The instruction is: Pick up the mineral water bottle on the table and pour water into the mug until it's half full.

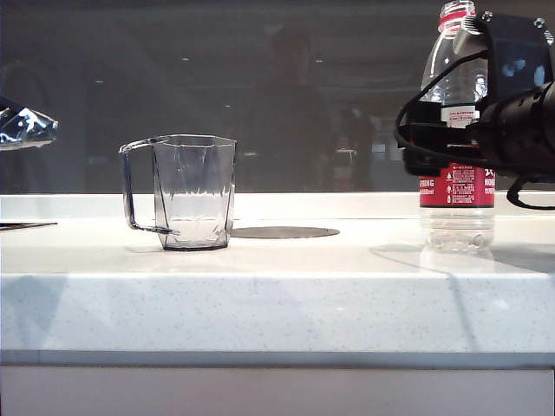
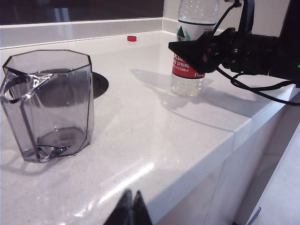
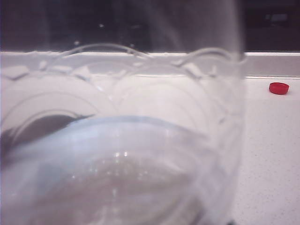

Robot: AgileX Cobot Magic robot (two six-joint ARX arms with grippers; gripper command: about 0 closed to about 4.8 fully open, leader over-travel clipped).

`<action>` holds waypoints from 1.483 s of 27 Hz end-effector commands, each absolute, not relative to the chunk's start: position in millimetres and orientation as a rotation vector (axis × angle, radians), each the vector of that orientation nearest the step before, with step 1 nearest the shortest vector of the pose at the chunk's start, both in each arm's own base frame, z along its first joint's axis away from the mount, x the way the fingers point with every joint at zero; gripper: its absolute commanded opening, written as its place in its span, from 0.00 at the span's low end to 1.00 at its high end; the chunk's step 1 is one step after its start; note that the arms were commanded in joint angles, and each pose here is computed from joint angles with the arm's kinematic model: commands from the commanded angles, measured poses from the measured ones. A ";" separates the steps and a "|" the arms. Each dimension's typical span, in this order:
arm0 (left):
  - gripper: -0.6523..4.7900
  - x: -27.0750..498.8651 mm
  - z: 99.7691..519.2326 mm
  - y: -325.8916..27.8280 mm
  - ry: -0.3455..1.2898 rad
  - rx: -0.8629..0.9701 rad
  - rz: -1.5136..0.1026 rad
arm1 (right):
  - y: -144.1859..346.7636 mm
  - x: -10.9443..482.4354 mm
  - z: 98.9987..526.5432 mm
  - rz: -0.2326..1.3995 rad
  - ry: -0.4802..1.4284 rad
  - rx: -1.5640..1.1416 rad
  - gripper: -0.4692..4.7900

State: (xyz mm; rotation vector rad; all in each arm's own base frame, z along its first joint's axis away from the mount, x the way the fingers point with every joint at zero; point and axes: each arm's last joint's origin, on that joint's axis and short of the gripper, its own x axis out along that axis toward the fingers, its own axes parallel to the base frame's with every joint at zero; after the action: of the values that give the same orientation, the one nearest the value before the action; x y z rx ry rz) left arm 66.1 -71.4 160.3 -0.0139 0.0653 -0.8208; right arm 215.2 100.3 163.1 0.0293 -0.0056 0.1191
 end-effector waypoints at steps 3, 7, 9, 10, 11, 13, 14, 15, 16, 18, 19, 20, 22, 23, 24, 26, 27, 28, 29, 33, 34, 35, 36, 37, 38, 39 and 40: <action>0.11 66.0 162.0 -71.4 0.055 -0.017 -0.823 | 100.4 215.7 166.3 0.115 -0.029 0.039 0.53; 0.11 66.0 162.0 -71.4 0.055 -0.017 -0.823 | 100.4 215.7 166.3 0.115 -0.029 0.039 0.52; 0.11 66.0 162.0 -71.4 0.055 -0.017 -0.823 | 100.4 215.7 166.3 0.115 -0.029 0.039 0.52; 0.11 66.0 162.0 -71.4 0.055 -0.017 -0.823 | 100.4 215.7 166.2 0.115 -0.028 0.037 0.52; 0.11 66.0 162.0 -71.4 0.055 -0.017 -0.823 | 100.3 215.7 165.9 0.114 -0.025 0.034 0.52; 0.11 66.0 162.0 -71.4 0.055 -0.017 -0.823 | 100.4 215.7 165.7 0.114 -0.023 0.032 0.52; 0.11 66.0 161.9 -71.4 0.055 -0.017 -0.823 | 100.4 215.6 165.8 0.115 -0.024 0.032 0.52; 0.11 66.1 162.0 -71.3 0.055 -0.017 -0.823 | 100.4 215.7 166.0 0.115 -0.025 0.033 0.52; 0.11 66.1 162.0 -71.3 0.055 -0.017 -0.823 | 100.6 215.6 166.3 0.116 -0.028 0.034 0.52; 0.11 66.1 162.0 -71.3 0.055 -0.017 -0.823 | 100.7 215.7 167.2 0.117 -0.034 0.031 0.52; 0.11 66.1 161.9 -71.3 0.055 -0.017 -0.823 | 100.9 216.1 168.0 0.116 -0.037 0.020 0.52; 0.11 66.1 161.9 -71.3 0.055 -0.017 -0.823 | 101.6 216.7 169.4 0.117 -0.044 0.002 0.52; 0.11 66.1 162.0 -71.3 0.055 -0.017 -0.822 | 103.7 218.4 172.7 0.130 -0.058 -0.027 0.52; 0.11 66.1 161.9 -71.3 0.055 -0.017 -0.822 | 106.6 219.6 175.6 0.150 -0.071 -0.051 0.52; 0.11 66.1 161.9 -71.3 0.055 -0.017 -0.822 | 109.7 220.6 178.4 0.170 -0.080 -0.072 0.52; 0.11 66.2 162.0 -71.3 0.055 -0.017 -0.821 | 125.0 224.8 188.4 0.223 -0.085 -0.169 0.52; 0.11 66.2 162.0 -71.2 0.055 -0.017 -0.821 | 131.1 226.8 191.3 0.240 -0.075 -0.211 0.52; 0.11 66.3 162.0 -71.2 0.055 -0.017 -0.820 | 138.9 228.9 194.9 0.262 -0.060 -0.269 0.52; 0.11 66.5 162.0 -71.0 0.055 -0.017 -0.818 | 145.0 230.7 197.8 0.280 -0.046 -0.321 0.52; 0.11 69.3 162.0 -68.2 0.054 -0.019 -0.777 | 167.1 236.8 209.3 0.350 0.015 -0.516 0.52; 0.11 70.7 161.9 -66.8 0.054 -0.019 -0.757 | 170.9 238.3 212.8 0.361 0.025 -0.550 0.52; 0.11 71.8 161.9 -65.6 0.054 -0.019 -0.739 | 173.4 239.1 215.2 0.368 0.030 -0.570 0.52; 0.11 72.9 161.9 -64.4 0.054 -0.019 -0.723 | 175.3 239.9 217.5 0.371 0.031 -0.592 0.52; 0.11 74.3 161.9 -62.8 0.054 -0.020 -0.701 | 176.3 241.2 219.9 0.374 0.031 -0.616 0.52; 0.11 76.4 161.9 -60.2 0.053 -0.021 -0.667 | 177.5 242.9 223.0 0.374 0.029 -0.663 0.52; 0.11 77.6 161.9 -58.6 0.053 -0.021 -0.647 | 178.2 243.8 224.7 0.374 0.024 -0.697 0.52; 0.11 78.5 161.9 -57.4 0.053 -0.022 -0.631 | 178.6 244.3 225.7 0.376 0.021 -0.727 0.52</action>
State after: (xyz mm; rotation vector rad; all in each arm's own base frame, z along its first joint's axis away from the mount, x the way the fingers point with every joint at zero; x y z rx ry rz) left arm 77.6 -58.7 160.3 -0.0198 0.0633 -0.6446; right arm 242.6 177.0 213.3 -0.6916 0.0905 0.3969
